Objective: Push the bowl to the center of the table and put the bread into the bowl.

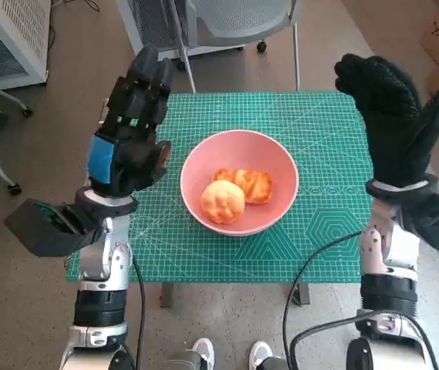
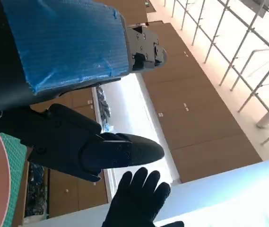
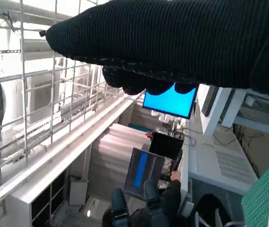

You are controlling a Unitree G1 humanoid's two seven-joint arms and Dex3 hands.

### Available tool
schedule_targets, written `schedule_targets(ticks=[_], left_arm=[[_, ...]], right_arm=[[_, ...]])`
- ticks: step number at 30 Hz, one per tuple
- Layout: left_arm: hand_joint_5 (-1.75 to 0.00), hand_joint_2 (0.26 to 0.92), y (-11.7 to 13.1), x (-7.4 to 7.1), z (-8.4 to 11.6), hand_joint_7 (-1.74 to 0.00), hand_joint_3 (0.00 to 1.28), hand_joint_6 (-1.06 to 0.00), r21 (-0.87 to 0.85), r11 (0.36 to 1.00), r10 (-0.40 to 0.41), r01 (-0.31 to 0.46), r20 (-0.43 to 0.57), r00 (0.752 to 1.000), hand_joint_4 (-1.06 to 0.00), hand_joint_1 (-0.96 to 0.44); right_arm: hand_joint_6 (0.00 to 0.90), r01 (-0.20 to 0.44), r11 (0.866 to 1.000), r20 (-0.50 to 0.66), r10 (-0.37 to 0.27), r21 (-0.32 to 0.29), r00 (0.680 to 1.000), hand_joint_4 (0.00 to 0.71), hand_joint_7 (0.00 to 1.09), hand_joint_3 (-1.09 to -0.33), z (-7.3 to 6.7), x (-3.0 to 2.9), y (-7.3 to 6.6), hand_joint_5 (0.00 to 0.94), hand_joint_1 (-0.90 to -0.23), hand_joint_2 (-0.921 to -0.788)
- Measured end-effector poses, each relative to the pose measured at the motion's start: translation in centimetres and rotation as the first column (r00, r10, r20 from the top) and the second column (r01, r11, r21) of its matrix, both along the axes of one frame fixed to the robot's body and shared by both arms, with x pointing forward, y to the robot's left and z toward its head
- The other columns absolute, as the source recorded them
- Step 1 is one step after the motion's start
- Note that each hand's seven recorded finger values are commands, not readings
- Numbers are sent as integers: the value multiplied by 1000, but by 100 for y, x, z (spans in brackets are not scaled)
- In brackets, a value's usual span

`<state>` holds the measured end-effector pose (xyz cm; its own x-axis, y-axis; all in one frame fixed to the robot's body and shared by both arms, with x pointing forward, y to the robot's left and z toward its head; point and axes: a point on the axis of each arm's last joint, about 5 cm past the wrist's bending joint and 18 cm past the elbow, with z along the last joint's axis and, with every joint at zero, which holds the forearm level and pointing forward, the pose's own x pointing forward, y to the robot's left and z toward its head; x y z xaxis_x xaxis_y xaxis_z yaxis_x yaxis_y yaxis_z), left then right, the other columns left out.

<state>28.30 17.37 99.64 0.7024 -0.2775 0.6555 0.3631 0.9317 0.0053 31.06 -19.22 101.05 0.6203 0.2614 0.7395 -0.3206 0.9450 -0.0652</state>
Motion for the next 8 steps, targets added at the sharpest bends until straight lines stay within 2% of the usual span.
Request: schedule_targets(ticks=[8], left_arm=[[1, 921, 6, 0, 5, -414, 402, 1, -2, 1000, 8, -8, 0, 1000, 1, -664]], right_arm=[[380, -3, 1000, 3, 4, -5, 1000, 244, 9, -724, 15, 2, 6, 0, -661, -921]])
